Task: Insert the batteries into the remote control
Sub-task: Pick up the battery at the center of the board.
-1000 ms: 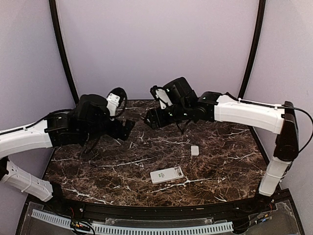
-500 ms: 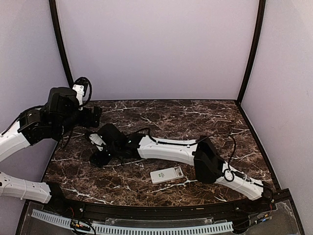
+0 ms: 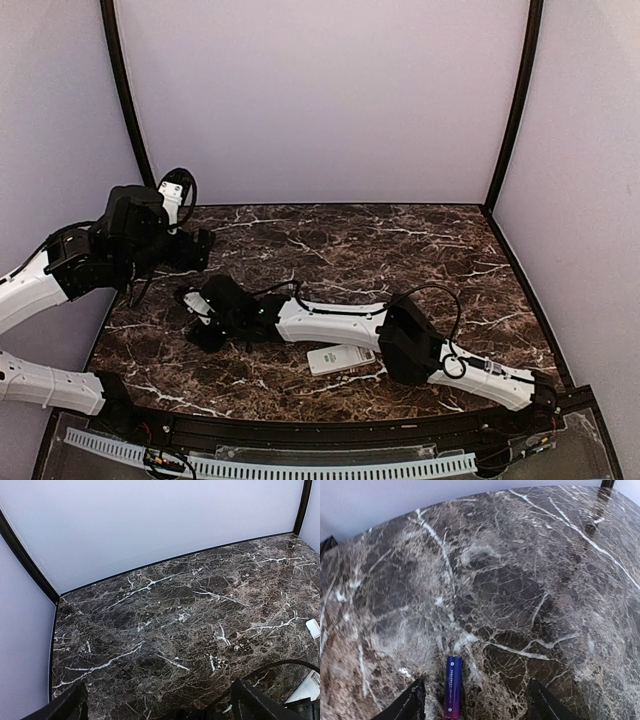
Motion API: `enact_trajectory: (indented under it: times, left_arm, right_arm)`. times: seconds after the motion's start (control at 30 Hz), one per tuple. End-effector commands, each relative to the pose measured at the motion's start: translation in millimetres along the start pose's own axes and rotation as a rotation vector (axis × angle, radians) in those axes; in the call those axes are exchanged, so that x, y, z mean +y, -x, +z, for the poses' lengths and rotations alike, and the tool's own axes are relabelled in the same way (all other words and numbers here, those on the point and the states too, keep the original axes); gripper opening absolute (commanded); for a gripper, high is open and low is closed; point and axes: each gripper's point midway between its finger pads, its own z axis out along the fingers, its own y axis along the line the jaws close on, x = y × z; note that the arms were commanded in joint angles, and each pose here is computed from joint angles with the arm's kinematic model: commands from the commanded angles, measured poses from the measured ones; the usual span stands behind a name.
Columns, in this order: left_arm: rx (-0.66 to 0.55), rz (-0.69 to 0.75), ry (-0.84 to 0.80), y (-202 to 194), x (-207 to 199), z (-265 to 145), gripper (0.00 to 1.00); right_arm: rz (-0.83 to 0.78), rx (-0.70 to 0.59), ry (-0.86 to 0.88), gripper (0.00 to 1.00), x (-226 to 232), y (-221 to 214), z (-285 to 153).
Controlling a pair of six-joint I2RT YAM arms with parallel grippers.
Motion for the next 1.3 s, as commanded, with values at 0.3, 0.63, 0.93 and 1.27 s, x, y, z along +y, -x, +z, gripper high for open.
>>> enact_trajectory:
  times: [0.3,0.63,0.93,1.27]
  left_arm:
    - [-0.001,0.019,-0.007,-3,2,3,0.99]
    - [-0.003,0.023,-0.01,-3,3,3,0.99]
    - [-0.002,0.034,-0.01,-4,3,5,0.99]
    - [-0.06,0.06,-0.068,-1,-4,0,0.98]
  right_arm:
    - [-0.076,0.117,0.002,0.32,22,-54,17]
    - [-0.121,0.199,0.023,0.0,28,-63,-10]
    - [-0.125,0.113,0.081,0.0,40,-21,-39]
    - [0.054,0.076,0.125,0.0,9,6,-145]
